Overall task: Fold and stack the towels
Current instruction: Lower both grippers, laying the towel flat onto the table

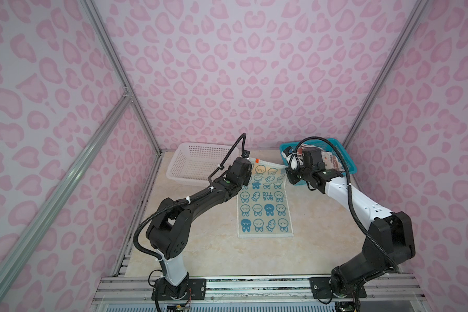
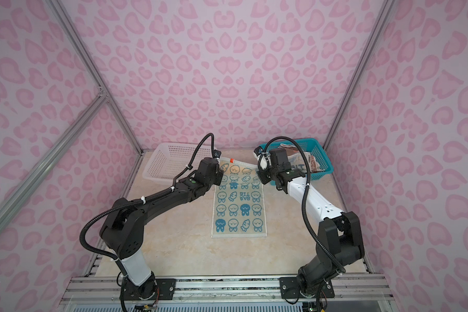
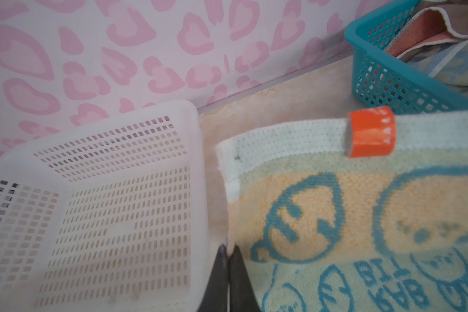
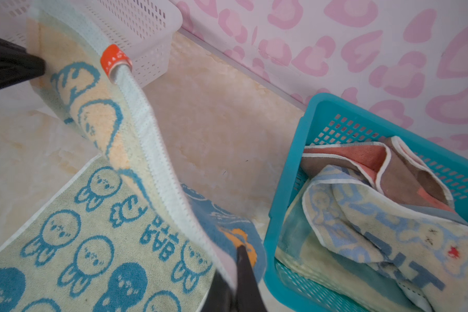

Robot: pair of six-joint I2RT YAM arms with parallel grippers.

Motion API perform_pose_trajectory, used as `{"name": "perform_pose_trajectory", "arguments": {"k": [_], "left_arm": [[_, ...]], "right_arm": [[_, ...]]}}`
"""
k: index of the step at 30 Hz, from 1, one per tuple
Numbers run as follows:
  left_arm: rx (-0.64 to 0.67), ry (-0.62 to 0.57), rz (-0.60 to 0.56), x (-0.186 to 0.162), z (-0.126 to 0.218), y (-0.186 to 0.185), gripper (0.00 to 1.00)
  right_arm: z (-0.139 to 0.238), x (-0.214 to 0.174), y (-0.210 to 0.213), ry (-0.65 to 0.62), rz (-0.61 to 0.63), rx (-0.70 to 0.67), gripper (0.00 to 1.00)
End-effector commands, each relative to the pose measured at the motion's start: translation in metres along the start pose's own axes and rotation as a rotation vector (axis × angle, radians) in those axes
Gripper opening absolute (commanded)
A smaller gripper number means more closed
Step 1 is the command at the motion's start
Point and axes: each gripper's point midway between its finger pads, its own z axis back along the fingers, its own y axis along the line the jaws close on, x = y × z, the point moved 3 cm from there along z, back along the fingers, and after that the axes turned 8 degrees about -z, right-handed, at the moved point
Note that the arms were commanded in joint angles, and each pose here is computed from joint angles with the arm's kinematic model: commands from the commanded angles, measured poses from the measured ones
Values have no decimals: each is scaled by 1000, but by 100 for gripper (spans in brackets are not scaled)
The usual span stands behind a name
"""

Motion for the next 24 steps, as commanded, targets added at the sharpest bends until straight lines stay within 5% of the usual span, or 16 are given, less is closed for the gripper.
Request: {"name": "perform_pose_trajectory", "arguments": {"k": [1, 9, 24], "left_arm": [[13, -156, 78, 17, 13, 7, 3], [-17, -232, 125, -4, 38, 6, 3], [-101, -161, 132, -60, 63, -27, 3]], "right_arm": [[-1, -8, 2, -29, 1, 2, 0], [15, -40, 13, -40, 10, 24, 0], [46, -102, 49, 81, -19, 61, 0]]}}
